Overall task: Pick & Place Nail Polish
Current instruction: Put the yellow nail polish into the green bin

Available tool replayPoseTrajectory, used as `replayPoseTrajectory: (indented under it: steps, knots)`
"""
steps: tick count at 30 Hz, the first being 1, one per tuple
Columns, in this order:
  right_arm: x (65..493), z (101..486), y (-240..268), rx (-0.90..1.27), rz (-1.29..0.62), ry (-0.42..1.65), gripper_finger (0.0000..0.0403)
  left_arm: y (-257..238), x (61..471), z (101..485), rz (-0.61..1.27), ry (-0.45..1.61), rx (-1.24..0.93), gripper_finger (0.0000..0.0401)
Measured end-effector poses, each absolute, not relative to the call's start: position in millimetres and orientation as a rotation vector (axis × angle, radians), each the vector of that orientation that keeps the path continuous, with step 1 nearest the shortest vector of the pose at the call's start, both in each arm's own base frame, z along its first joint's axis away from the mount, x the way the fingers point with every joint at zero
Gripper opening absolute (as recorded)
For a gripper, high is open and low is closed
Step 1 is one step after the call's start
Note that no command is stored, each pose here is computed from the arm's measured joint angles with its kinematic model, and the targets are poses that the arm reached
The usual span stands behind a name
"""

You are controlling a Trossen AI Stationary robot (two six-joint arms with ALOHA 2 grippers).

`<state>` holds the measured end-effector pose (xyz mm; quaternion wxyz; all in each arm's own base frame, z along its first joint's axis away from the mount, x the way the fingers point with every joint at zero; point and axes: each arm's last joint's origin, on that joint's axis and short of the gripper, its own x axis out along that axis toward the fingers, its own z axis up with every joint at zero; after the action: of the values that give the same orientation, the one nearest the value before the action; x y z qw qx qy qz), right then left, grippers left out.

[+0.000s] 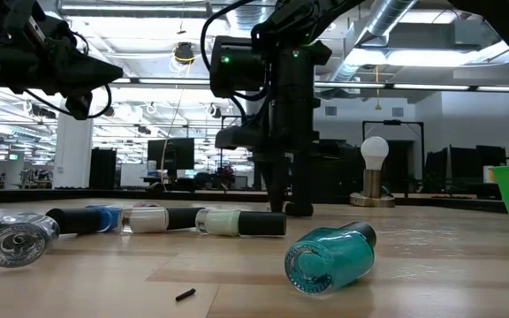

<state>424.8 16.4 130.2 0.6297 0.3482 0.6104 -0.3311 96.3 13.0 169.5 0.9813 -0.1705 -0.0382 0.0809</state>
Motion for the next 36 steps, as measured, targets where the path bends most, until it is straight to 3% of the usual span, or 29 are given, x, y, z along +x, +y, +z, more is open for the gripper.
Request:
replayPoseTrajectory:
  steps: [13, 23, 36]
  knots:
    - [423, 130, 25, 0.760, -0.666, 1.453, 0.0047, 13, 96, 170, 0.163, -0.078, -0.343, 0.0001]
    - [422, 141, 27, 0.741, -0.650, 1.428, 0.0045, 13, 96, 170, 0.163, -0.078, -0.343, 0.0001]
    - [366, 248, 66, 0.660, -0.677, 1.353, 0.0045, 13, 96, 170, 0.162, -0.080, -0.343, 0.0001]
